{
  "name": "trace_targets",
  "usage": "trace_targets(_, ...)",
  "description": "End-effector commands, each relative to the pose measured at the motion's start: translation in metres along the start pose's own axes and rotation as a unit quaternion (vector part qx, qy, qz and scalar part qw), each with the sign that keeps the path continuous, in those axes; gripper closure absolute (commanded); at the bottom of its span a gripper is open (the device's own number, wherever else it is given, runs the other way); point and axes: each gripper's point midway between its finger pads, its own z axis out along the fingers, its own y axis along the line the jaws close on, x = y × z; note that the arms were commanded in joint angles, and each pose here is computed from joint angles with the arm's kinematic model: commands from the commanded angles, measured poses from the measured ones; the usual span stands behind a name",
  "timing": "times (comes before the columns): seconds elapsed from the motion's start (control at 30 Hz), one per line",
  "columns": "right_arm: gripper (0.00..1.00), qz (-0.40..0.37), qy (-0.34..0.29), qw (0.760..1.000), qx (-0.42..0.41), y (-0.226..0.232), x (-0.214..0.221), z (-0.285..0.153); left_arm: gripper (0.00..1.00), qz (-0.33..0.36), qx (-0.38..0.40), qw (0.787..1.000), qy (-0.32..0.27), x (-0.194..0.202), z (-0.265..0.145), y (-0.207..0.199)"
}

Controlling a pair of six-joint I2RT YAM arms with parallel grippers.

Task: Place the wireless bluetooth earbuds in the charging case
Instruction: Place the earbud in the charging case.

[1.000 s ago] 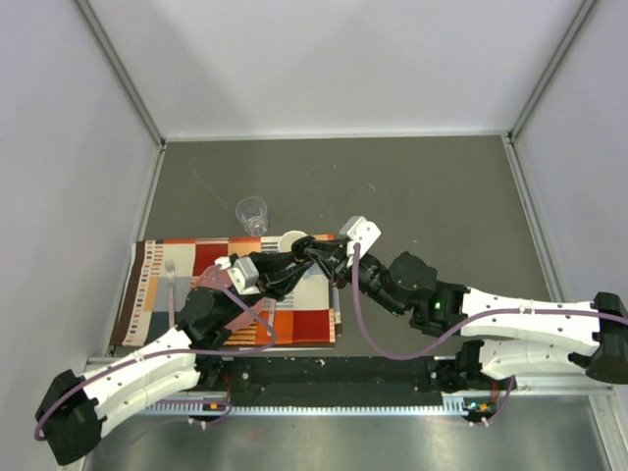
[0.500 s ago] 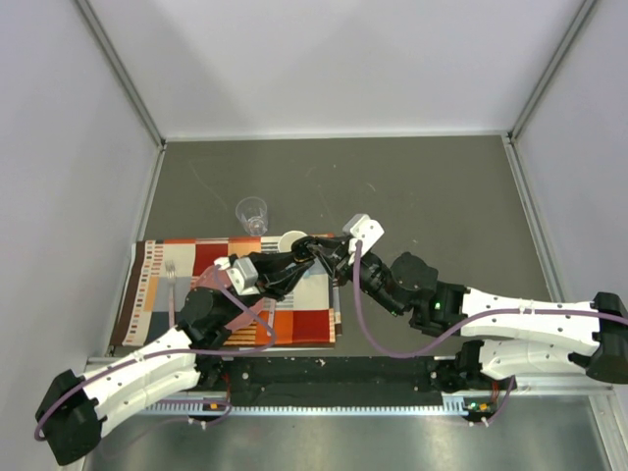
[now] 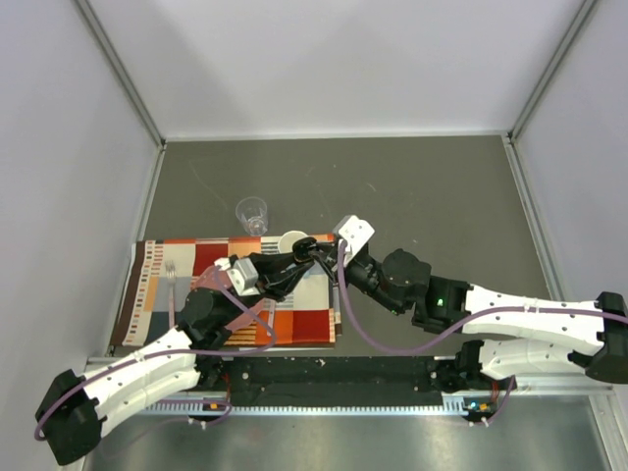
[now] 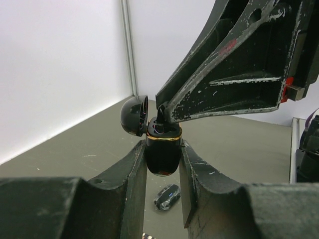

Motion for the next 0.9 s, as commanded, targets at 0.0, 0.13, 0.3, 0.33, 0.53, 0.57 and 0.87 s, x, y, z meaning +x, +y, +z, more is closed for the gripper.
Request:
trace_targets(0.0,1.0,-0.001,0.015,1.0,-0.002,0.002,-0.003,0.0,1.0,0.022,-0.004,0.997,-0.077,-0.043,0.003,0.001)
trace_targets(0.13,1.0,0.01,0.012,1.0,0.005,0.001,-0.006,0.0,1.0,0.025,-0.005,0.996,-0.084,-0.044,0.002,0.002)
trace_targets(0.3,0.85,0.036,0.014,0.999,0.018,-0.002,-0.01,-0.001,1.0,0.024,-0.002,0.996,-0.084,-0.042,0.001,0.0)
trace_targets(0.33,0.82,0.039,0.013,0.999,0.02,-0.002,-0.012,-0.001,1.0,0.023,-0.002,0.996,-0.083,-0.042,0.001,0.001)
trace_targets(0.53,0.41,0.102,-0.013,0.992,0.075,-0.021,-0.026,-0.009,1.0,0.019,0.0,0.997,-0.079,-0.038,0.001,0.0)
trace_targets(0.57,0.37,0.108,-0.018,0.991,0.077,-0.023,-0.028,-0.01,1.0,0.019,-0.001,0.997,-0.079,-0.038,0.001,0.0)
trace_targets(0.87,0.15,0.207,-0.084,0.972,0.079,-0.044,-0.048,-0.04,1.0,0.019,-0.003,0.997,-0.075,-0.036,-0.001,0.001)
